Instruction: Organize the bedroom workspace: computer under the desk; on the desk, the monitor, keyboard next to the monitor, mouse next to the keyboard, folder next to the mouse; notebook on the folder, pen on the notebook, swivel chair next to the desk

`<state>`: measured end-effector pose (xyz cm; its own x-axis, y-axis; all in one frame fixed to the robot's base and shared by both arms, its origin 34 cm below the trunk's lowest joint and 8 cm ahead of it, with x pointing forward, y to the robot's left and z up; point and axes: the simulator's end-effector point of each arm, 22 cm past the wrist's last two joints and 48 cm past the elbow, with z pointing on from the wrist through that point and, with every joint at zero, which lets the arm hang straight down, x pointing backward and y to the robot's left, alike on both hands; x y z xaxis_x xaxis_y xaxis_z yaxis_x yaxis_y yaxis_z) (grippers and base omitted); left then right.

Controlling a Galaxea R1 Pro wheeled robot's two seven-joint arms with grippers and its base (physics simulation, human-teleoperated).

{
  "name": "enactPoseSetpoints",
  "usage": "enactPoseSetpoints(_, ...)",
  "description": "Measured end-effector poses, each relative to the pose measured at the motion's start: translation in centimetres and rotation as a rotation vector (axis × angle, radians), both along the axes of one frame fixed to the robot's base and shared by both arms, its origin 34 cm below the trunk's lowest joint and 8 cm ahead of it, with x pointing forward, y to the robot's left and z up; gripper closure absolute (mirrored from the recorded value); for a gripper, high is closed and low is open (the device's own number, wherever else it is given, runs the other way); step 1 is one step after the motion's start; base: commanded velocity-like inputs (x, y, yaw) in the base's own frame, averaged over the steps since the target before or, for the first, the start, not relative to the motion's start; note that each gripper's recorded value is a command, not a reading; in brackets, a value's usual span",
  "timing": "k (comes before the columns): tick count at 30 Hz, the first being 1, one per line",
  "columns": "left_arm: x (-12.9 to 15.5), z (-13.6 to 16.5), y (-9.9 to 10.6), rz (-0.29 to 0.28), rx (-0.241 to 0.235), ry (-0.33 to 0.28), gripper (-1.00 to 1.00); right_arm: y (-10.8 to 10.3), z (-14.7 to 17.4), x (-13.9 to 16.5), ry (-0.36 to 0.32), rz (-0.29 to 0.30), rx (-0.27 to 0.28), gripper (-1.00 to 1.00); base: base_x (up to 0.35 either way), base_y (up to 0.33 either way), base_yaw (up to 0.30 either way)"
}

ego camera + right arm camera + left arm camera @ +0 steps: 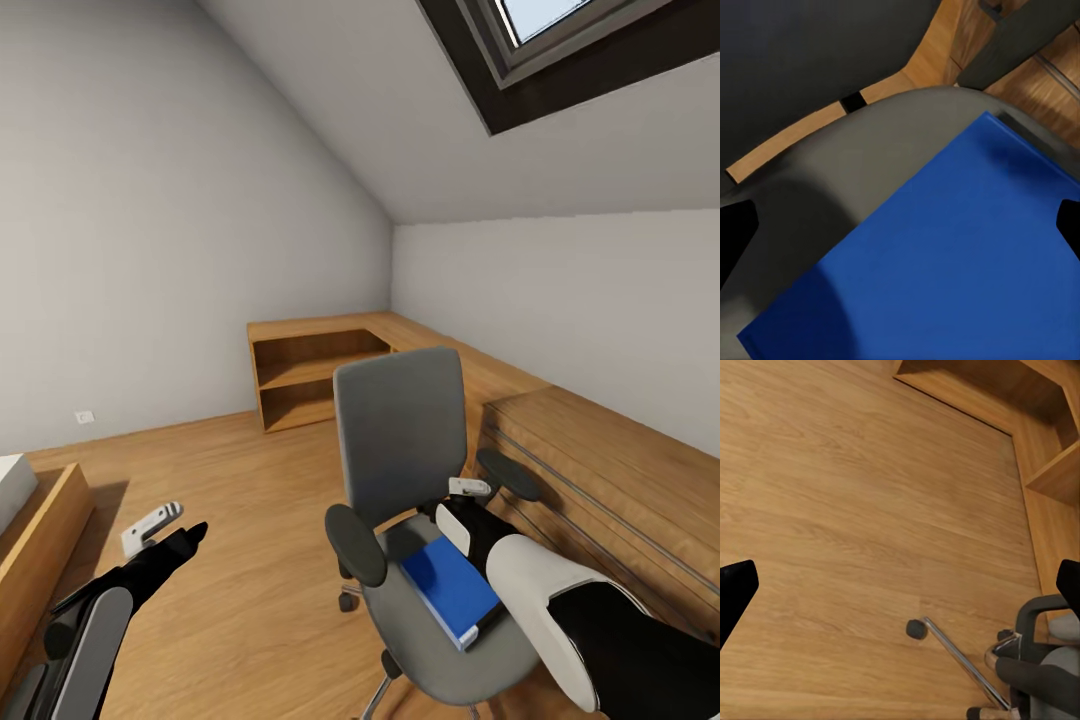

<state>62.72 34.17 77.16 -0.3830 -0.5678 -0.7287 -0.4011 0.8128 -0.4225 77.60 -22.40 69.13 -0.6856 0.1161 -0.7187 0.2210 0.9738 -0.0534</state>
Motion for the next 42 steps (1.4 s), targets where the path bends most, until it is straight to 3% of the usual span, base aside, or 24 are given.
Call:
enactPoseSetpoints(30, -0.9, -6.0, -0.1, 0.000, -0.001, -0.001, -1.00, 0.0, -6.0, -0.9, 0.000, 0.002, -0.003, -1.00, 0.000, 0.000, 0.000)
enactPoseSetpoints(42, -0.9, -6.0, -0.1, 0.000, -0.001, -0.001, -1.00, 0.2, -5.9, -0.9, -0.002, 0.006, -0.007, -1.00, 0.000, 0.000, 0.033)
